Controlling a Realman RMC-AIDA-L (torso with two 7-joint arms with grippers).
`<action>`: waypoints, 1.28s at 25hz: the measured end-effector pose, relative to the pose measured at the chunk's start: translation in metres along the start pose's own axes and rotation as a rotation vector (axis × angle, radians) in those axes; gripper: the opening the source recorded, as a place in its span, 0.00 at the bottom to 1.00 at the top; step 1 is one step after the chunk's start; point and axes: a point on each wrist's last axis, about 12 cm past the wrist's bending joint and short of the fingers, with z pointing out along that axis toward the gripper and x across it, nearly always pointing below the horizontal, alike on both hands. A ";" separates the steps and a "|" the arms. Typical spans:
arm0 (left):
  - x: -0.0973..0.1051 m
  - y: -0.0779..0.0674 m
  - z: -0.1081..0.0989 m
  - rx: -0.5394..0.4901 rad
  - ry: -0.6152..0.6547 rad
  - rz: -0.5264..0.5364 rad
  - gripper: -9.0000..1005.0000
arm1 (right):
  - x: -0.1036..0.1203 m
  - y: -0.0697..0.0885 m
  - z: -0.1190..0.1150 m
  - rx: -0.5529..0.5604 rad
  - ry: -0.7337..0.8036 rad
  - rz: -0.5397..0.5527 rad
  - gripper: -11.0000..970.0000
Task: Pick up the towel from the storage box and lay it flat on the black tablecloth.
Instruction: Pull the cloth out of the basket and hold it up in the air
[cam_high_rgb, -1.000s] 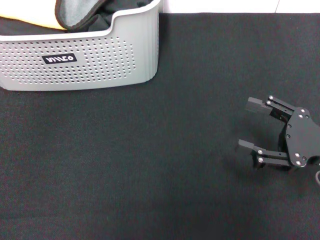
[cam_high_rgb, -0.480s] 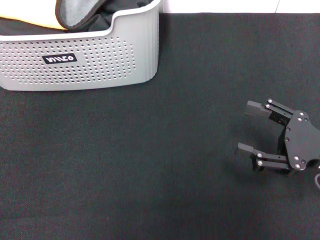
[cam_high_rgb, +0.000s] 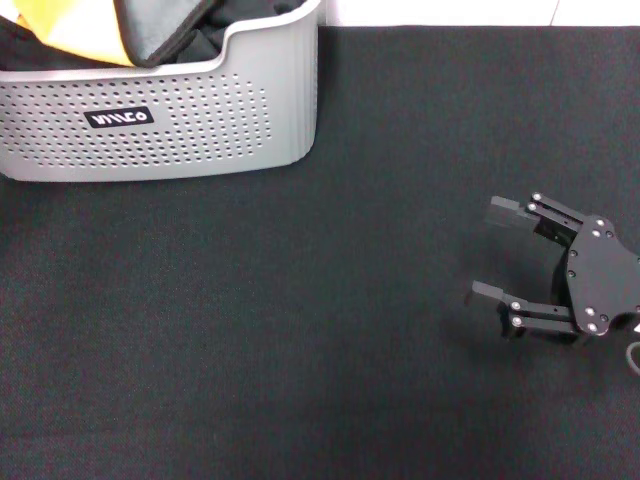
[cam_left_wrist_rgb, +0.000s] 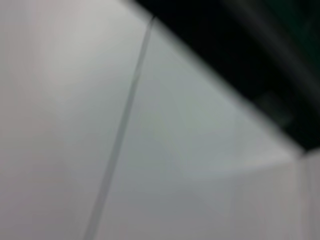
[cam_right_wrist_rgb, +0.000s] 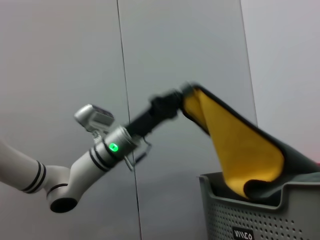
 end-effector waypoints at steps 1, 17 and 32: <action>-0.004 -0.006 0.001 0.048 -0.051 -0.037 0.03 | 0.000 0.000 0.001 -0.001 -0.001 0.000 0.91; 0.007 -0.068 0.047 0.606 -0.010 -0.474 0.02 | -0.018 -0.009 0.028 -0.089 -0.086 -0.045 0.91; 0.062 -0.084 0.040 0.514 0.022 -0.510 0.02 | -0.024 -0.005 0.066 -0.207 -0.128 -0.068 0.91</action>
